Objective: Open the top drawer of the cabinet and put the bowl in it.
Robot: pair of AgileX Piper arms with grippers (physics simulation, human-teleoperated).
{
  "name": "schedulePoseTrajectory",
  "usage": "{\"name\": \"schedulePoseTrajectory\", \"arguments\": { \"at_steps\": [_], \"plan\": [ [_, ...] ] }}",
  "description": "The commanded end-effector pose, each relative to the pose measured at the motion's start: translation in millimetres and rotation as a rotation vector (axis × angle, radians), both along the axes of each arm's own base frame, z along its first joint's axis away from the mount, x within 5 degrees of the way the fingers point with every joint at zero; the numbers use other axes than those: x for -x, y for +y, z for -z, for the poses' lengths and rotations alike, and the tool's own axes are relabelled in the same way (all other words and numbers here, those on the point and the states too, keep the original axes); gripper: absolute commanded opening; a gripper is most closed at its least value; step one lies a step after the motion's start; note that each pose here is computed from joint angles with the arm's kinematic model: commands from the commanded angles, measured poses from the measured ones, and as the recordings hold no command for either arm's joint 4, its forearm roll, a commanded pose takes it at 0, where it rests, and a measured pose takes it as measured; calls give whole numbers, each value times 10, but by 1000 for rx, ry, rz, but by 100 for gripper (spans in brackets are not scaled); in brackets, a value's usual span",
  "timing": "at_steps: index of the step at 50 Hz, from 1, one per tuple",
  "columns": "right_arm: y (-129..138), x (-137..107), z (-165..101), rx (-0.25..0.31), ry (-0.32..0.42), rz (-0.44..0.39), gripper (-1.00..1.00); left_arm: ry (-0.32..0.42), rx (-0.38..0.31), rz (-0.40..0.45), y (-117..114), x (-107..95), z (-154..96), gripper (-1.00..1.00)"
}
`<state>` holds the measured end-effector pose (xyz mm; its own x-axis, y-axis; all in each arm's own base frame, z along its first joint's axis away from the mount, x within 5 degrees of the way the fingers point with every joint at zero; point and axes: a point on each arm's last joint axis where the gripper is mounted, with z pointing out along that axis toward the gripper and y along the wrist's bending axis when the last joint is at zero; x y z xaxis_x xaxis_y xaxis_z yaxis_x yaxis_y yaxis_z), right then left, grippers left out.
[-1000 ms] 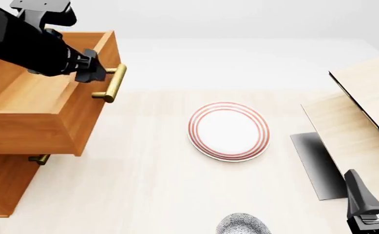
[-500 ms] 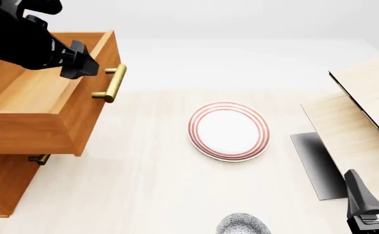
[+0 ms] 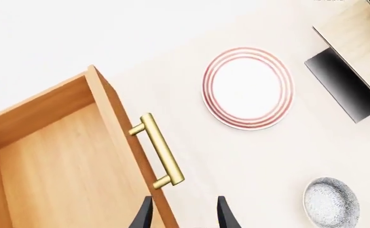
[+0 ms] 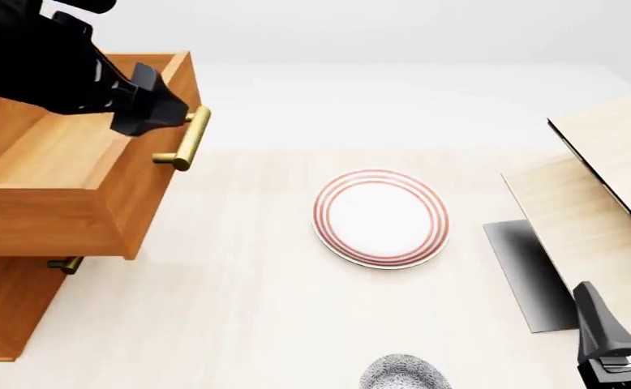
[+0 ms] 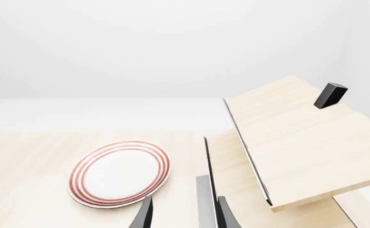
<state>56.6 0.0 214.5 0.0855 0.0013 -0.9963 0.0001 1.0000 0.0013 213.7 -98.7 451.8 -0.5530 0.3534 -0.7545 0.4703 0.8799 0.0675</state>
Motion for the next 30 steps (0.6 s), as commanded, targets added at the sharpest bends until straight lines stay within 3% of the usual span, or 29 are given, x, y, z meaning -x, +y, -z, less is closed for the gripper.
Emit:
{"name": "schedulePoseTrajectory", "arguments": {
  "at_steps": [1,3,20,30],
  "plan": [
    [0,1,0,0,0,0,100,-22,1,80,-96,177,-45,100],
    [0,1,0,0,0,0,100,-18,18,99,-177,186,-53,100],
    [0,0,0,0,0,0,100,-34,31,161,-164,464,62,100],
    [0,1,0,0,0,0,100,23,55,207,-392,466,434,100]
  ]
}}
